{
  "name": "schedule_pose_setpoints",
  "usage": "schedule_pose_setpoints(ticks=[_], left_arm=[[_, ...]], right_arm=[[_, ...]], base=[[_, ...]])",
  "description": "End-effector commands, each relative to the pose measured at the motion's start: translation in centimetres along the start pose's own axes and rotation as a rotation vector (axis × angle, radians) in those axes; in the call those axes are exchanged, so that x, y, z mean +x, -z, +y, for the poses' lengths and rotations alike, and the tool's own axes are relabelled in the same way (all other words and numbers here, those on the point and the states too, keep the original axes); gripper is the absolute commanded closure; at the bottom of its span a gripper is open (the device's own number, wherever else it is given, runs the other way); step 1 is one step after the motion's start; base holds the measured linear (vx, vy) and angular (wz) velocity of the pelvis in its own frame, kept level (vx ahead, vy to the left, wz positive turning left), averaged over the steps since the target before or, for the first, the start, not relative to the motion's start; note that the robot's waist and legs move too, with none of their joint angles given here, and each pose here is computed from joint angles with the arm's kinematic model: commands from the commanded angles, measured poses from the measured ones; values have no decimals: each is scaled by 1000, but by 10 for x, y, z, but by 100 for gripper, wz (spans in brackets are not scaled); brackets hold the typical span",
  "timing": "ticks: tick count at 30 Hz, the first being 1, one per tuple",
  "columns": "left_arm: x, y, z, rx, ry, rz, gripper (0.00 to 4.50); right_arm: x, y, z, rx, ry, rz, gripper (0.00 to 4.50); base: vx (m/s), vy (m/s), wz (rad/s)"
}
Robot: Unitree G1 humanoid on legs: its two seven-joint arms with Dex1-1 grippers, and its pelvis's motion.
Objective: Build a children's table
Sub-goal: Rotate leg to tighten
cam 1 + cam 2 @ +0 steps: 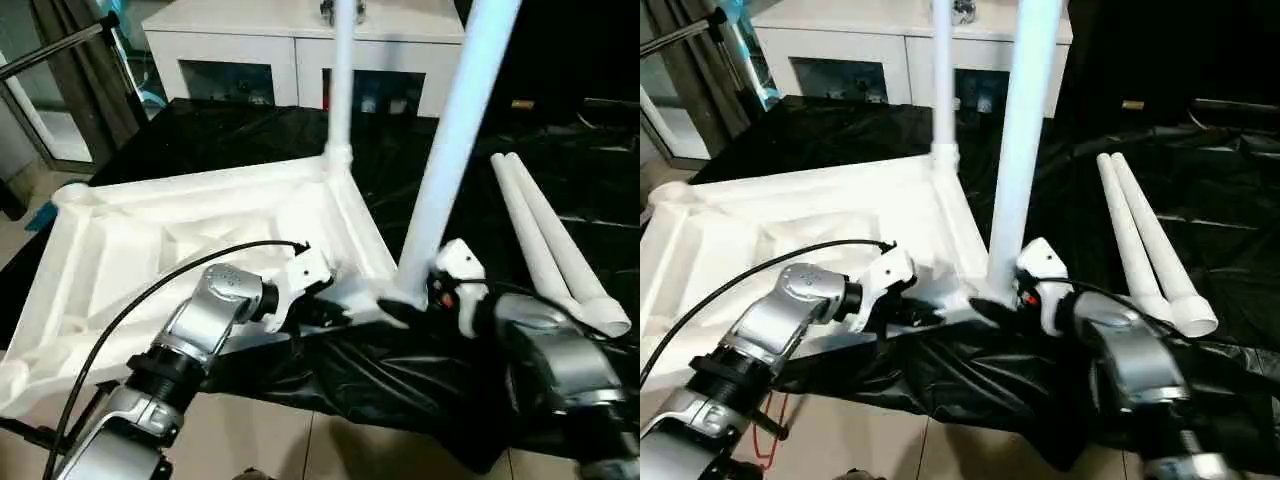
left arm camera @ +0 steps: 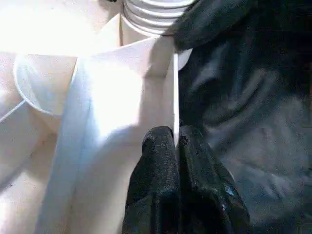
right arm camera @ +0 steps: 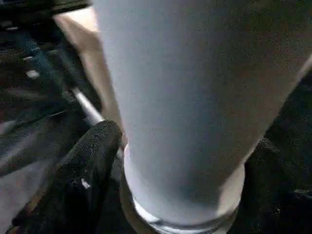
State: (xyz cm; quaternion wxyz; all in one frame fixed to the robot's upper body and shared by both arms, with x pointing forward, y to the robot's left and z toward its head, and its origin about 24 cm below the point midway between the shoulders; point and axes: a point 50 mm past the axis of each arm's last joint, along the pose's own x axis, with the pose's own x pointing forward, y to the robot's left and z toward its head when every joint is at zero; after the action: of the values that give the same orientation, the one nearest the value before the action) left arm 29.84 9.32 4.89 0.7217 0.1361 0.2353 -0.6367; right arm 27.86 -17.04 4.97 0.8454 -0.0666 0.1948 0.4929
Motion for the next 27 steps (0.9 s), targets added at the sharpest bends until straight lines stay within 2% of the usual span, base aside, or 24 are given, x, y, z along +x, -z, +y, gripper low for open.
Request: schedule_pose_setpoints(ticks=[1, 2, 5, 7, 13, 16, 18, 20, 22, 27], left_arm=[[12, -23, -11, 88, 109, -71, 450], [12, -23, -11, 89, 111, -70, 450], [11, -23, -12, 90, 119, -74, 450], [11, -23, -12, 89, 120, -76, 450], [12, -23, -12, 73, 102, -88, 450], [16, -25, -8, 47, 39, -98, 450], [21, -30, -1, 7, -69, -105, 450], [25, -34, 4, -42, -135, -118, 450], [30, -40, 9, -77, -201, -139, 450], [44, -55, 11, -92, -260, -180, 450]], right_arm=[[19, -4, 26, 6, -206, -18, 114], [18, -4, 27, 8, -211, -18, 133], [18, -4, 30, 15, -240, -18, 141], [19, -3, 32, 15, -246, -15, 164], [22, 1, 33, 33, -213, -10, 177], [29, 5, 26, 50, -84, -2, 178], [40, 11, 9, 93, 163, 2, 178], [45, 13, 2, 151, 274, 1, 179], [51, 15, -1, 227, 369, -10, 180], [60, 16, -3, 323, 495, -18, 180]], base=[[0, 0, 0], [0, 0, 0], [0, 0, 0], [0, 0, 0], [0, 0, 0], [0, 0, 0], [0, 0, 0], [0, 0, 0], [0, 0, 0], [0, 0, 0]])
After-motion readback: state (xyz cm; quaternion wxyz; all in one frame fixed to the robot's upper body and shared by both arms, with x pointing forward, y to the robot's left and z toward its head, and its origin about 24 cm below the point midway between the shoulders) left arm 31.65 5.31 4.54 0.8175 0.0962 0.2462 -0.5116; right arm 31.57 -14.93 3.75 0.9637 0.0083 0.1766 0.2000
